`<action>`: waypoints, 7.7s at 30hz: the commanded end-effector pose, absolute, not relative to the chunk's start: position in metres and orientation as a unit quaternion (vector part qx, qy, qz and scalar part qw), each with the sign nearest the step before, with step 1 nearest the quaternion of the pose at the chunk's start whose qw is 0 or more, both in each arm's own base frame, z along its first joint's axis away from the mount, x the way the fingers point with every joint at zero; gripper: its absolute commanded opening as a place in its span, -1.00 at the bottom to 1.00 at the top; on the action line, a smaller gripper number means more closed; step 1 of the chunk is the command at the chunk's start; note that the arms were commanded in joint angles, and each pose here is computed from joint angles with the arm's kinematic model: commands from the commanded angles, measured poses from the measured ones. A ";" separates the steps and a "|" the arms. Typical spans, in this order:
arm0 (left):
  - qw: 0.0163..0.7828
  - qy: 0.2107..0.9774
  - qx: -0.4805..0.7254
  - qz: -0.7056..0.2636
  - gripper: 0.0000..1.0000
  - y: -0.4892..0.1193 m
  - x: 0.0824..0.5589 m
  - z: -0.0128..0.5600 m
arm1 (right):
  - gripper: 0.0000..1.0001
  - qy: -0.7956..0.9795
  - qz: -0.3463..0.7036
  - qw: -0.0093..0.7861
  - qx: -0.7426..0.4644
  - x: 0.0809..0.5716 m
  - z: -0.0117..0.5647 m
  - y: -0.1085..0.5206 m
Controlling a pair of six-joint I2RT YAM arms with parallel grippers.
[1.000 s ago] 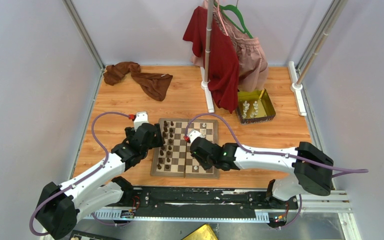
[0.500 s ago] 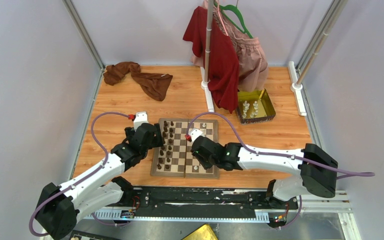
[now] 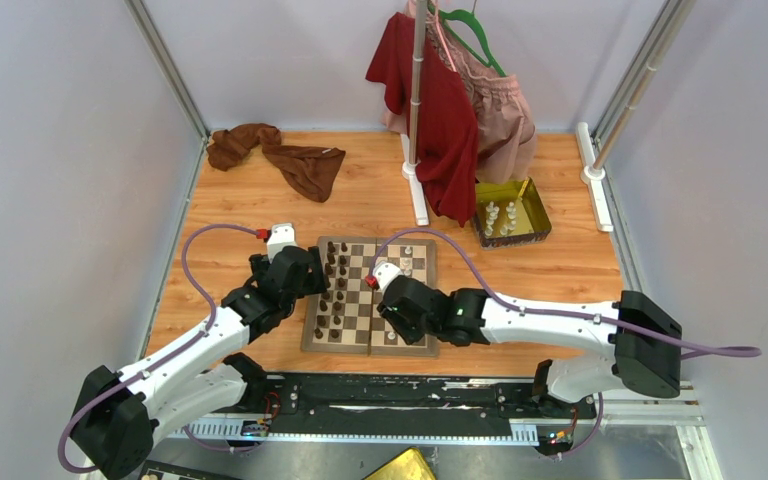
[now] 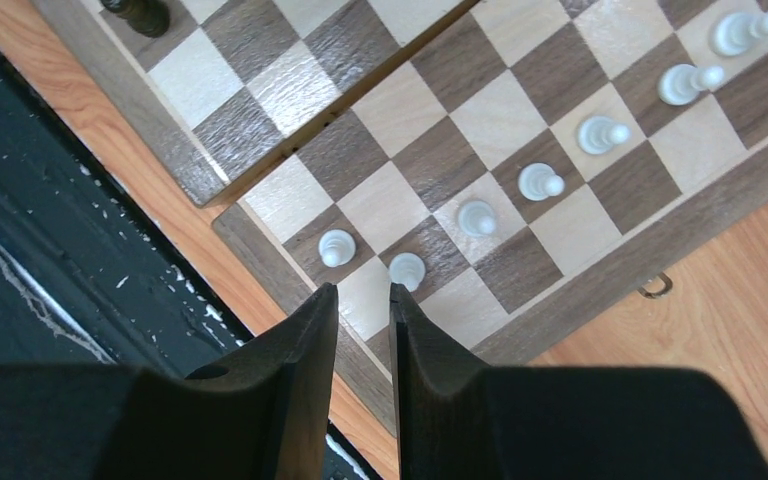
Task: Set up the chess pieces on the board
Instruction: Pick up the chess piece from the storage box, then place the chess piece on the chessboard, then pick up the chess piece from the storage box.
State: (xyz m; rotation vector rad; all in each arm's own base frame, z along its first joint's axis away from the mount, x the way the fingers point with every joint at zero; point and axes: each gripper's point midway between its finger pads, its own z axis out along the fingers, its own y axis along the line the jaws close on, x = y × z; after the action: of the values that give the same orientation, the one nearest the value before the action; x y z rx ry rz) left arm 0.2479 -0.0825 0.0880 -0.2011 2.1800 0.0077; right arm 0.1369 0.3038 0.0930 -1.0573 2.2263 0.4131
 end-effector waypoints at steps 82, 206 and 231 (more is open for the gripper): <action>0.514 0.847 -0.133 0.018 1.00 -0.053 0.237 0.117 | -0.98 0.849 0.142 0.271 -0.430 0.117 0.070 0.293; 0.555 0.815 -0.167 0.013 1.00 -0.057 0.264 0.149 | -0.15 0.902 -0.006 0.422 0.093 0.454 0.086 0.065; 0.550 0.817 -0.172 0.019 1.00 -0.051 0.265 0.144 | -0.95 0.908 -0.022 0.408 0.090 0.450 0.077 0.059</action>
State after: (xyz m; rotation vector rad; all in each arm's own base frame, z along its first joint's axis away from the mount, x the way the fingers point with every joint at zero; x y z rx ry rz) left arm 0.2630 -0.0557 0.1329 -0.3745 1.9758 0.0452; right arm 0.4451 0.0693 0.0586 0.2009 2.3270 -0.0296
